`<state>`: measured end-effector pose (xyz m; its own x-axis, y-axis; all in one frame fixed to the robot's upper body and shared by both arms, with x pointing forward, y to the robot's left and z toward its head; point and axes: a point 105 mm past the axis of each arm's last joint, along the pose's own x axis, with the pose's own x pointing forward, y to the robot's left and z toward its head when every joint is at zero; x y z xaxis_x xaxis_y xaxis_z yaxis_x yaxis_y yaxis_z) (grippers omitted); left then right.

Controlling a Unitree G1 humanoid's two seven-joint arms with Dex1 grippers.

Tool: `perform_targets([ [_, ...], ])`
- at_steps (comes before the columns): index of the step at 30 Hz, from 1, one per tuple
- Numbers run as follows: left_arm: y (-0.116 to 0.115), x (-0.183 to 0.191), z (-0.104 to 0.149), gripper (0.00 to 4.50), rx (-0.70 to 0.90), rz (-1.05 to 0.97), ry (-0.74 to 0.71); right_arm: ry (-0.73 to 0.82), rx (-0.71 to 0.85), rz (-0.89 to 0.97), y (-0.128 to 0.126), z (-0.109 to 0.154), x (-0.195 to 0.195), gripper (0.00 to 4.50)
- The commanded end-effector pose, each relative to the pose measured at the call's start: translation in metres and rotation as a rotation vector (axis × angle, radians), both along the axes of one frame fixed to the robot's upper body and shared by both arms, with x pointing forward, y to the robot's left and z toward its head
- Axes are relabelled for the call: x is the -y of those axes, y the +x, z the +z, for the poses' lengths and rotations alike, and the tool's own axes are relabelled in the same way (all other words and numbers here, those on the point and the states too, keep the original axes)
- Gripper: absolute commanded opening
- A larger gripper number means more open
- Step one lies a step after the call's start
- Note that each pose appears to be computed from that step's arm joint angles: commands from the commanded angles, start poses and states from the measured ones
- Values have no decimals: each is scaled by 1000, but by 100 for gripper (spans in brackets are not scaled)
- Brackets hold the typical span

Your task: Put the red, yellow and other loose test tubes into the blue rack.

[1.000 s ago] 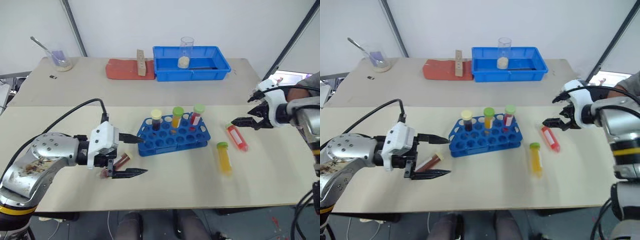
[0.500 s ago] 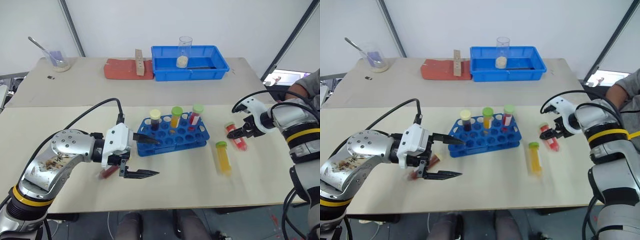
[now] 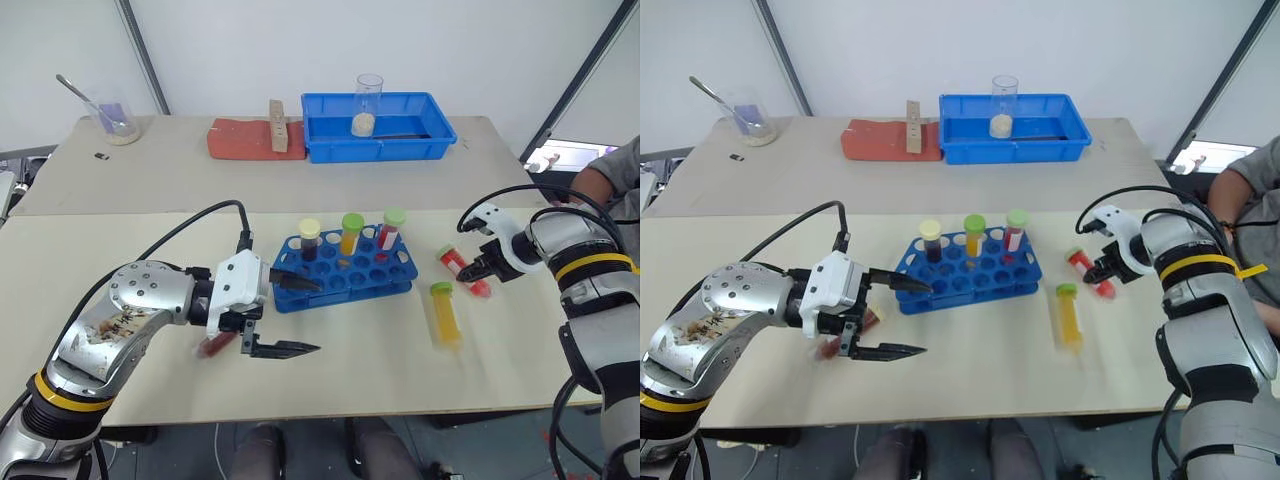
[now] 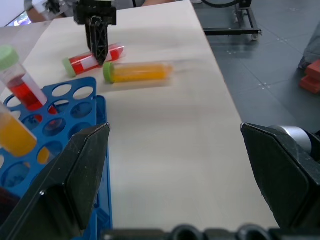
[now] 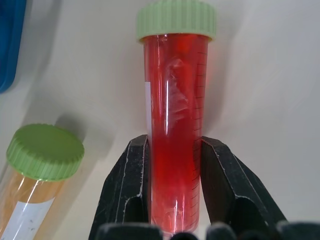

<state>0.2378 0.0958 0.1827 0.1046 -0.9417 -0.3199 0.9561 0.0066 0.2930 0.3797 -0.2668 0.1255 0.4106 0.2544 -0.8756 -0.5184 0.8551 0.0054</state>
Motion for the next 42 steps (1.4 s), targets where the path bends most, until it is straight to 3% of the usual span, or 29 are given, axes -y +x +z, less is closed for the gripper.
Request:
perform_targets([
  [1, 3, -5, 3, 450, 18, 13, -2, 63, 101, -61, 2, 28, 10, 100],
  [8, 16, -18, 8, 450, 11, 89, -42, 139, 400, -21, -29, 73, 4, 100],
  [11, 17, -23, 12, 450, 3, 101, -78, 247, 629, 40, -58, 94, -19, 100],
  [12, 16, -24, 12, 450, -1, 94, -79, 360, 699, 76, -67, 100, -33, 100],
  [15, 12, -25, 10, 450, -12, 69, -73, 407, 894, 173, -91, 100, -63, 100],
  [18, 12, -25, 9, 450, -10, 51, -55, 389, 1001, 208, -98, 93, -84, 100],
  [29, 10, -13, 18, 450, -15, -5, -95, 416, 1127, 211, -79, 49, -113, 100],
  [42, 6, -11, 19, 450, -36, 10, -105, 431, 1169, 213, -56, 41, -121, 100],
])
